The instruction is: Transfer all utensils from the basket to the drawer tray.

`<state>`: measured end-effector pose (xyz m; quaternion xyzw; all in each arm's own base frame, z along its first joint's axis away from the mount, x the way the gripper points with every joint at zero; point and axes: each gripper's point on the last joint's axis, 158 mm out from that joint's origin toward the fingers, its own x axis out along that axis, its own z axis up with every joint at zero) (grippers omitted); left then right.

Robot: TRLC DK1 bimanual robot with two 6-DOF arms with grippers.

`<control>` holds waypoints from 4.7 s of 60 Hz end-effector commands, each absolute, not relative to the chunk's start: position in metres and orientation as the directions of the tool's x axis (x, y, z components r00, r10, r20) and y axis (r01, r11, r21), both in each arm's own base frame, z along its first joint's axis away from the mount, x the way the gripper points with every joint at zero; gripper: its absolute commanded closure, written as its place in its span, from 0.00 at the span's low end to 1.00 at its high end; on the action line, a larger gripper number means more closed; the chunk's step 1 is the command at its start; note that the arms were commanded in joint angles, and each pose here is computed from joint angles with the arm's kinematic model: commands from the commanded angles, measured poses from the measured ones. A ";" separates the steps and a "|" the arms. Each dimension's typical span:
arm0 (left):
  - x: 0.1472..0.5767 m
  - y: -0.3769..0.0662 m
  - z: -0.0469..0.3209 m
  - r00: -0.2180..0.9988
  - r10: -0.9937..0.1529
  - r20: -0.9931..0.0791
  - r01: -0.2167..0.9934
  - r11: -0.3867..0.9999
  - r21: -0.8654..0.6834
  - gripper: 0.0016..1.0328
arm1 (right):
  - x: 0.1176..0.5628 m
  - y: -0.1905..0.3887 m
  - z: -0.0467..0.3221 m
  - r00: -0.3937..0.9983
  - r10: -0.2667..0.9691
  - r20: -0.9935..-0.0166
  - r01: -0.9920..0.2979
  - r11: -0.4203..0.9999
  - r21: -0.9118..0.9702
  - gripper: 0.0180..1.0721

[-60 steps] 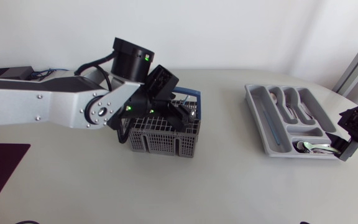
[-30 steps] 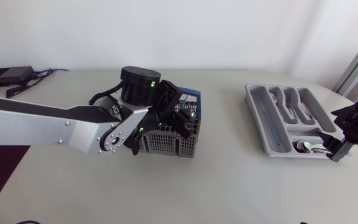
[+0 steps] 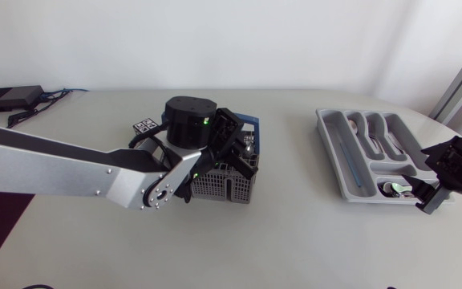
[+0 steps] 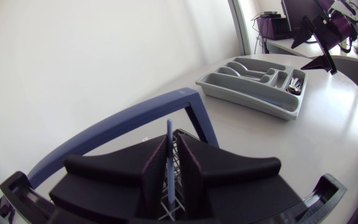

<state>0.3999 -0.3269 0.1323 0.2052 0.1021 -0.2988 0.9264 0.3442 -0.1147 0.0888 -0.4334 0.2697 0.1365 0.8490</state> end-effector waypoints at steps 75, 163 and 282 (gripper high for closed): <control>0.367 -0.306 0.271 0.821 -0.569 -0.049 0.571 0.818 0.072 0.97 | 0.331 0.003 0.100 0.760 0.199 -0.619 -0.597 0.590 -0.544 0.17; 0.375 -0.322 0.265 0.646 -0.754 -0.115 0.657 0.627 -0.419 0.97 | 0.327 0.267 0.168 0.188 0.816 -0.547 -0.883 0.385 0.270 0.95; 0.410 -0.102 0.139 0.709 -0.240 -0.663 0.454 0.875 0.169 0.07 | 0.395 0.029 0.071 0.450 0.323 -0.833 -0.409 0.903 0.129 0.43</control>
